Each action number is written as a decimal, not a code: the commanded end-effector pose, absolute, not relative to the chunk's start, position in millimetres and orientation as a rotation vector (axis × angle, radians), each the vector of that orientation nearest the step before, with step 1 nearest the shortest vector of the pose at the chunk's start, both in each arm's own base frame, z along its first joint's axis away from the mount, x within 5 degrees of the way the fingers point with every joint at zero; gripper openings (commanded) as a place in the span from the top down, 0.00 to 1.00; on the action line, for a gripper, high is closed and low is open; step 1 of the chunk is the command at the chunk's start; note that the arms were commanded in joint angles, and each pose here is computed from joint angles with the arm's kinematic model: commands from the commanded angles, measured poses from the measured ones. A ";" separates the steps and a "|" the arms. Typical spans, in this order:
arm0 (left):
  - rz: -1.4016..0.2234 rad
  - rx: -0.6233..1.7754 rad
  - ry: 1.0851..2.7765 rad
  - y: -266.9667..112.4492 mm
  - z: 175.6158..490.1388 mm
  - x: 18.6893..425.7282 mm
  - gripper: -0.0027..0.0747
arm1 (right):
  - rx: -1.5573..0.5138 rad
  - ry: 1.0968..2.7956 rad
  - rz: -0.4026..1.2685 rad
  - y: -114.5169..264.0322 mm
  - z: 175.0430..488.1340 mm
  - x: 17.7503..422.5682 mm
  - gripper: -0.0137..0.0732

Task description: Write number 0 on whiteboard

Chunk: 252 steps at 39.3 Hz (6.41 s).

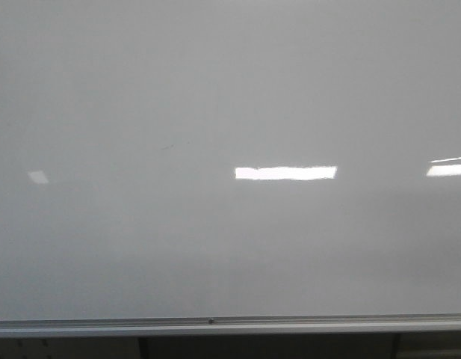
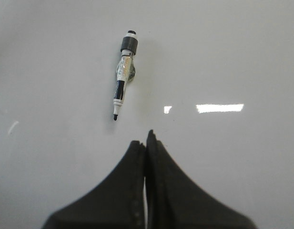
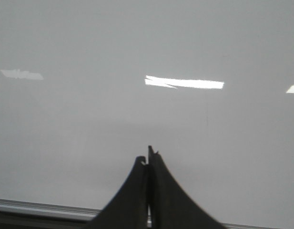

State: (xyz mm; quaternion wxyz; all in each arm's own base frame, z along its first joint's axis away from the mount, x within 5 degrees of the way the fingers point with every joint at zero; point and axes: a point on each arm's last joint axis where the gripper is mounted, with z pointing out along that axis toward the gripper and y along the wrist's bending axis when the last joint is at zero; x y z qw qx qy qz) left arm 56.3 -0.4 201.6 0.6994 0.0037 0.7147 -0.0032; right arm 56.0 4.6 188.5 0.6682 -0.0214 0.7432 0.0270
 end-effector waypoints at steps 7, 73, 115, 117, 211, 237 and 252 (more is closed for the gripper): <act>-0.025 0.005 1.512 -1.0 203.0 55.8 0.99 | -0.039 1.591 0.042 3.3 195.6 55.6 0.92; -0.067 -0.026 1.294 -0.8 265.0 44.2 0.99 | -0.024 1.457 0.080 4.0 264.4 40.2 0.91; -0.008 0.014 1.605 -1.1 316.0 86.4 0.10 | -0.019 1.656 0.128 8.1 337.1 75.3 0.21; -0.008 0.014 1.603 -1.2 316.2 86.4 0.12 | -0.019 1.656 0.128 8.1 337.1 75.3 0.21; 0.070 0.129 2.192 -5.3 259.9 317.5 0.99 | -0.020 1.660 0.128 8.2 336.7 75.6 0.22; -0.857 1.110 2.441 -194.6 262.7 185.9 0.99 | -0.069 2.037 0.240 18.9 330.0 96.8 0.22; -1.296 1.417 2.272 -210.8 277.1 150.4 0.99 | -0.517 2.198 0.951 71.8 336.7 120.2 0.14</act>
